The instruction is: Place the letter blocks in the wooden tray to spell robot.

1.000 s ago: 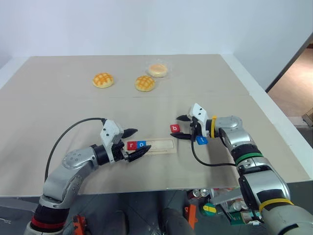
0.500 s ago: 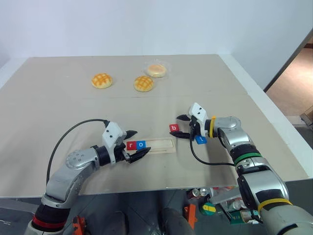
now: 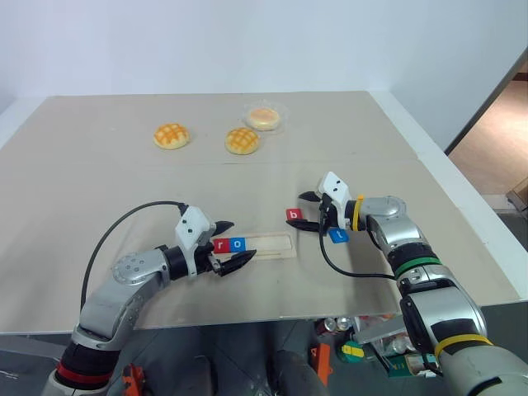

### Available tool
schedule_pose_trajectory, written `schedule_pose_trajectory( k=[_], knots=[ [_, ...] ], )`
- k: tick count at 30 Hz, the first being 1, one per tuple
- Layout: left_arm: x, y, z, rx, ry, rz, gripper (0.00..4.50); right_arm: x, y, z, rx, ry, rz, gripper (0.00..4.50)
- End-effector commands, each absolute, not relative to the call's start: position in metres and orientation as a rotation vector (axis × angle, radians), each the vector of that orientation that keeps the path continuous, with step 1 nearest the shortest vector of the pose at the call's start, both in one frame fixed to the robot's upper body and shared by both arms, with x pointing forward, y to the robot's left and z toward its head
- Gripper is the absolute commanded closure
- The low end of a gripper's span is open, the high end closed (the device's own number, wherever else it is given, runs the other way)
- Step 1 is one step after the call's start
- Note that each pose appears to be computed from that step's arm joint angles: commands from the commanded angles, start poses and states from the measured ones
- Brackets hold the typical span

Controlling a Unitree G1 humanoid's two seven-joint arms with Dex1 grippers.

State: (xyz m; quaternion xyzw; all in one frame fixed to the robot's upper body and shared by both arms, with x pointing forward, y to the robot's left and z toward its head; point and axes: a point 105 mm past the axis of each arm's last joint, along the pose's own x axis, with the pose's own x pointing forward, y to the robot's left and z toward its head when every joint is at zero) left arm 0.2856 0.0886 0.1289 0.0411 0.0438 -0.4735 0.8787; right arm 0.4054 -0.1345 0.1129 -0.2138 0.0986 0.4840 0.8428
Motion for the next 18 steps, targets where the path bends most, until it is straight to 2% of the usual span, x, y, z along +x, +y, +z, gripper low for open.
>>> schedule_pose_trajectory(
  k=[1,18],
  knots=[
    [0.285,0.085,0.137,0.101,0.052,-1.006,0.03,0.409,-0.140,0.116,-0.472,0.206,0.994,0.26],
    [0.282,0.084,0.135,0.111,0.060,-1.024,0.03,0.385,-0.127,0.123,-0.545,0.211,1.233,0.26]
  ],
)
